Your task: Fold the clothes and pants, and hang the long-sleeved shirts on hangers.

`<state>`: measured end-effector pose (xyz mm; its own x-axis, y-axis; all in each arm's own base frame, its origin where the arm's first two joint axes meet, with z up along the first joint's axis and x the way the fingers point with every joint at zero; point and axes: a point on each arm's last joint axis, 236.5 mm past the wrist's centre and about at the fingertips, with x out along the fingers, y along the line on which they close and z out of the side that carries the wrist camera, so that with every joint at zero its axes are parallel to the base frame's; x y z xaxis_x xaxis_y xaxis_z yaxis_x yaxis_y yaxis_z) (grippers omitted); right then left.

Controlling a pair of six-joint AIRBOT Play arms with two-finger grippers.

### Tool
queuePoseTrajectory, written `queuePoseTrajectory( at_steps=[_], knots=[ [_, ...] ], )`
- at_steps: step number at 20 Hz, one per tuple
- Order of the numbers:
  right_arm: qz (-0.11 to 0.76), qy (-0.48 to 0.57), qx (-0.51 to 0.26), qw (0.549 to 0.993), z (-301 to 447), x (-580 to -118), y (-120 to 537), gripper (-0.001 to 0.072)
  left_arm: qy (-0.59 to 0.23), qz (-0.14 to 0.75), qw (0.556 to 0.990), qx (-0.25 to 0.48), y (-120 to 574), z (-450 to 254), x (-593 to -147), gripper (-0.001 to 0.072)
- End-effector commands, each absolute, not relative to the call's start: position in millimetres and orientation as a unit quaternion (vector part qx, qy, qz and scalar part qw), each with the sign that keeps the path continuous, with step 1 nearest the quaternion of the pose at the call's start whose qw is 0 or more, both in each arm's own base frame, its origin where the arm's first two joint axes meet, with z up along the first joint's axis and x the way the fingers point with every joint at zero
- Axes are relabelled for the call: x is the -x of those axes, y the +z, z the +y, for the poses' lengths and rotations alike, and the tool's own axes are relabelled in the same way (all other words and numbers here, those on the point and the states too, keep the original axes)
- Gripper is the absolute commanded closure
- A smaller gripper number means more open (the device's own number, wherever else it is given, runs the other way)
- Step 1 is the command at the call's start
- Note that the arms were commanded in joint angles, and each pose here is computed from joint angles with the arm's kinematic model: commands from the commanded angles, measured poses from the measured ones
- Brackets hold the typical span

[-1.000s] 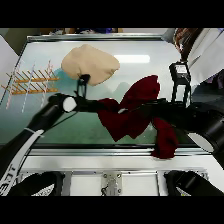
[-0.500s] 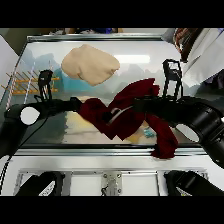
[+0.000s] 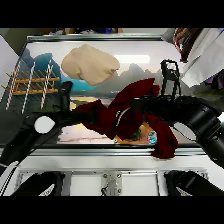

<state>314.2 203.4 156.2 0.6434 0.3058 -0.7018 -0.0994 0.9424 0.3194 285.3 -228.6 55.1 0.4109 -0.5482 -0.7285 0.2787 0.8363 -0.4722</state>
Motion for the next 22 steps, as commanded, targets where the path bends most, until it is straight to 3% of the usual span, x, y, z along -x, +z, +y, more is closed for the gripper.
queuePoseTrajectory(
  at_steps=[1,6,10,15,16,19,20,22],
  knots=[
    [0.407,0.114,-0.127,0.897,204,-314,156,0.0682,-0.269,0.498,0.815,0.125,29,-276,-270,0.0027],
    [0.406,0.114,-0.127,0.898,204,-314,157,0.0682,-0.26,0.535,0.798,0.099,-10,-297,-254,0.0028],
    [0.407,0.114,-0.127,0.898,204,-314,157,0.0682,-0.212,0.549,0.804,0.089,-36,-280,-270,0.0027],
    [0.408,0.113,-0.126,0.897,203,-313,156,0.0682,-0.162,0.553,0.805,0.14,-56,-261,-302,0.0029],
    [0.41,0.112,-0.125,0.897,203,-313,155,0.0682,-0.157,0.549,0.806,0.155,-55,-260,-308,0.0059],
    [0.411,0.11,-0.123,0.896,202,-313,154,0.0682,-0.154,0.531,0.814,0.177,-47,-258,-320,0.0578],
    [0.41,0.107,-0.123,0.898,199,-315,155,0.0683,-0.152,0.522,0.819,0.184,-39,-255,-326,0.0679],
    [0.398,0.096,-0.116,0.905,184,-326,166,0.0684,-0.17,0.489,0.837,0.177,8,-246,-347,0.0679]
  ],
)
